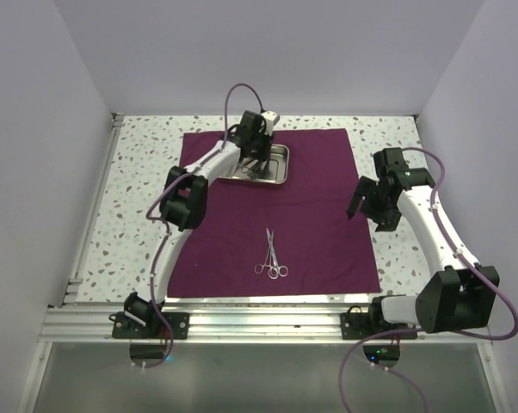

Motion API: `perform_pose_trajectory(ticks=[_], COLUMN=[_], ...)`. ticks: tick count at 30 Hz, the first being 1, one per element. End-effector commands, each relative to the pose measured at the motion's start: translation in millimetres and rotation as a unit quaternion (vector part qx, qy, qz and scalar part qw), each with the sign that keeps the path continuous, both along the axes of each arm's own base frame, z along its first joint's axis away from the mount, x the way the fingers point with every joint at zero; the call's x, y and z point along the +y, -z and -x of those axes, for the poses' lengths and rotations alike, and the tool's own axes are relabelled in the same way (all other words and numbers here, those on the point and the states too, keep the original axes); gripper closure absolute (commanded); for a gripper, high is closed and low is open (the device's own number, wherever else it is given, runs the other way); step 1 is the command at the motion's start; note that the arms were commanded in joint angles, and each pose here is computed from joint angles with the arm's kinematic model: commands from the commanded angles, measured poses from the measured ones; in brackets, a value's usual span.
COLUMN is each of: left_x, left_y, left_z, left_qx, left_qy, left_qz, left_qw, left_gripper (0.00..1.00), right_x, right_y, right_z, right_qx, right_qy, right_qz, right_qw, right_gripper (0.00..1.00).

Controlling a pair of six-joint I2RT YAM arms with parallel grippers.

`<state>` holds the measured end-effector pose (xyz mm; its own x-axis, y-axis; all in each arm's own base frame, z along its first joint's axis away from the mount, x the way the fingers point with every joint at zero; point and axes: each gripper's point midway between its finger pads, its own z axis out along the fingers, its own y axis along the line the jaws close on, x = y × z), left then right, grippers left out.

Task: Open and lay out the surgical kit
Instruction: Pick up the medical item from the container.

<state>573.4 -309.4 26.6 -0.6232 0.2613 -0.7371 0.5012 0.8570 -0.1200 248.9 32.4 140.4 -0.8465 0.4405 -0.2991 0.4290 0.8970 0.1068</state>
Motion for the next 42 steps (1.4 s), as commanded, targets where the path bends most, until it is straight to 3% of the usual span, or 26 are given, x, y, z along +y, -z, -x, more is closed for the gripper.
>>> perform_pose_trajectory(ticks=[1, 7, 12, 20, 22, 23, 29, 34, 39, 42], left_x=[43.8, 58.5, 60.6, 78.0, 79.6, 80.0, 64.3, 38.6, 43.0, 50.3], left_y=[98.7, 103.2, 112.4, 119.1, 120.6, 120.2, 93.2, 25.7, -24.5, -48.5], left_z=[50.2, 51.5, 75.3, 87.8, 91.4, 91.1, 81.3, 53.4, 21.9, 10.2], left_qx=[0.132, 0.136, 0.159, 0.181, 0.189, 0.189, 0.186, 0.136, 0.117, 0.092], left_qy=[-0.025, -0.043, -0.022, -0.046, -0.050, -0.052, -0.075, -0.086, -0.125, -0.141], left_qz=[-0.090, -0.126, -0.149, -0.199, -0.201, -0.202, -0.155, -0.057, 0.033, 0.052], left_qw=[0.987, 0.982, 0.976, 0.962, 0.960, 0.960, 0.967, 0.985, 0.985, 0.984], left_gripper=[0.70, 0.69, 0.69, 0.83, 0.98, 1.00, 1.00, 1.00, 1.00, 1.00], right_x=[-1.7, 1.0, 1.8, 2.5, 2.4, 2.4, 4.8, 9.5, 10.3, 10.3], right_y=[-5.7, -3.5, -5.5, -2.9, -2.9, -2.5, -2.1, -0.4, -1.5, -3.4], right_z=[-6.5, -8.4, -10.3, -10.2, -10.5, -10.5, -11.3, -13.6, -14.8, -14.4], right_qx=[-0.013, -0.015, -0.019, -0.018, -0.019, -0.019, -0.025, -0.032, -0.039, -0.045], right_qy=[0.008, 0.004, 0.001, -0.007, -0.010, -0.011, -0.014, -0.017, -0.019, -0.022], right_qz=[0.000, -0.005, -0.007, -0.009, -0.007, -0.007, -0.013, -0.026, -0.028, -0.028], right_qw=[1.000, 1.000, 1.000, 1.000, 1.000, 1.000, 0.999, 0.999, 0.999, 0.998], right_gripper=[0.19, 0.19, 0.19, 0.19, 0.19, 0.19, 0.19, 0.19, 0.19, 0.19])
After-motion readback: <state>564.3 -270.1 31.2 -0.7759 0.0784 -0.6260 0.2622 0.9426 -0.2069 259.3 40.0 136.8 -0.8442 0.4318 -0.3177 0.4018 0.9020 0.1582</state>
